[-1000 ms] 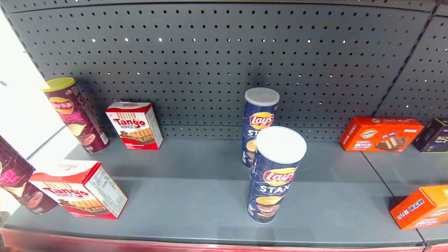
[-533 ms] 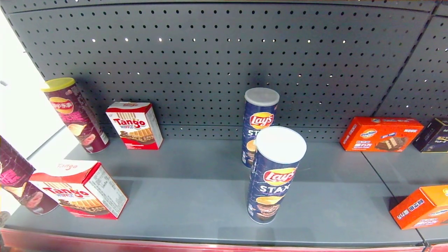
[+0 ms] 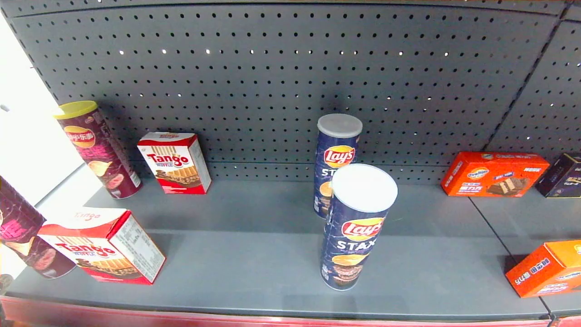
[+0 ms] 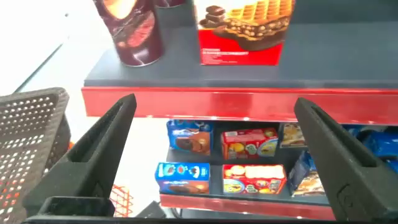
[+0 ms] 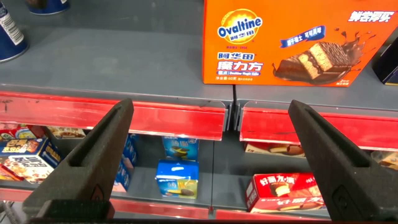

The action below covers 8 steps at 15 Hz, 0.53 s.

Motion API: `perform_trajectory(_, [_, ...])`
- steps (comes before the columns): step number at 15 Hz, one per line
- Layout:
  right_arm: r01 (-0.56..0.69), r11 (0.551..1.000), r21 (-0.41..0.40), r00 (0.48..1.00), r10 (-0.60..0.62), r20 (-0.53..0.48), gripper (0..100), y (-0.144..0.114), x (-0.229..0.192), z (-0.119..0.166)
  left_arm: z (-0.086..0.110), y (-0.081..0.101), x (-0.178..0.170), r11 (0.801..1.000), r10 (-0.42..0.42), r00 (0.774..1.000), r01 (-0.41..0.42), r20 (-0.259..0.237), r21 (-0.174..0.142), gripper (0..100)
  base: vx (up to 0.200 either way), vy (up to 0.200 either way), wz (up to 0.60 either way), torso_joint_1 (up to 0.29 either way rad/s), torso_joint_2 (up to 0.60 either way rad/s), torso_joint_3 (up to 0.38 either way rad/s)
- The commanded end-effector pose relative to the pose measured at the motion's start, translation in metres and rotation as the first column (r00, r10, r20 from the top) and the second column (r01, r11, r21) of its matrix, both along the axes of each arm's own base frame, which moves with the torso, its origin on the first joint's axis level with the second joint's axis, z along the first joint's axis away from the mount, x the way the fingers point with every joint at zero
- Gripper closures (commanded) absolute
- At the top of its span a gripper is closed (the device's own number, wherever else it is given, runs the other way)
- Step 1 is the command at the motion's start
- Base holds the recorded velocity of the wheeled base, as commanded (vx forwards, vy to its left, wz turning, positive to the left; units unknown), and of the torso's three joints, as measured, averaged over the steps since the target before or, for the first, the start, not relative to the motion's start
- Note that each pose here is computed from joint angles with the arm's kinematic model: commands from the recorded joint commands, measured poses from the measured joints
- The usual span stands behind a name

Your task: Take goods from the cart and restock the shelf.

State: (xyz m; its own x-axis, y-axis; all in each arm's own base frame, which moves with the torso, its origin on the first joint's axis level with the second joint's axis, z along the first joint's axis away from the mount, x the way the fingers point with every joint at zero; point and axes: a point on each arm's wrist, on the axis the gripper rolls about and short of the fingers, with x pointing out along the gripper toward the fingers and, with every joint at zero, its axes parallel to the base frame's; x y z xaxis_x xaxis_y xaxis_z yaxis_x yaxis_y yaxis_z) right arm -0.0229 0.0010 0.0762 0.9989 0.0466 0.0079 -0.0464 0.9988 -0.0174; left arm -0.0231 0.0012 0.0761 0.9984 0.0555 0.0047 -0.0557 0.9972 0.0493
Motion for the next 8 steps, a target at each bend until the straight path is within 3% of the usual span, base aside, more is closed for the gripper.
perform_trajectory(1, [-0.001,1.000,0.000,1.000,0.001,0.000,0,0.000,0.000,0.000,0.000,0.000,0.000,1.000,-0.020,1.000,0.020,-0.004,-0.004,0,0.000,0.000,0.00,0.000,0.00,0.000])
perform_trajectory(6, [-0.010,1.000,-0.015,1.000,0.010,0.002,0,0.000,0.000,0.001,0.000,-0.001,0.000,0.999,-0.039,0.999,0.039,-0.005,-0.002,0,0.000,0.000,0.00,0.000,0.00,0.000])
perform_trajectory(7, [0.012,0.999,0.052,0.999,-0.009,-0.049,0,0.000,0.018,0.079,0.000,-0.001,0.000,0.999,-0.039,0.999,0.039,-0.003,-0.003,0,0.000,0.000,0.00,0.000,0.00,0.000])
perform_trajectory(8, [-0.025,0.998,0.050,0.998,0.027,-0.053,0,0.000,0.027,0.096,0.000,-0.001,0.000,0.999,-0.039,0.999,0.039,-0.004,-0.004,0,0.000,0.000,0.00,0.000,0.00,0.000])
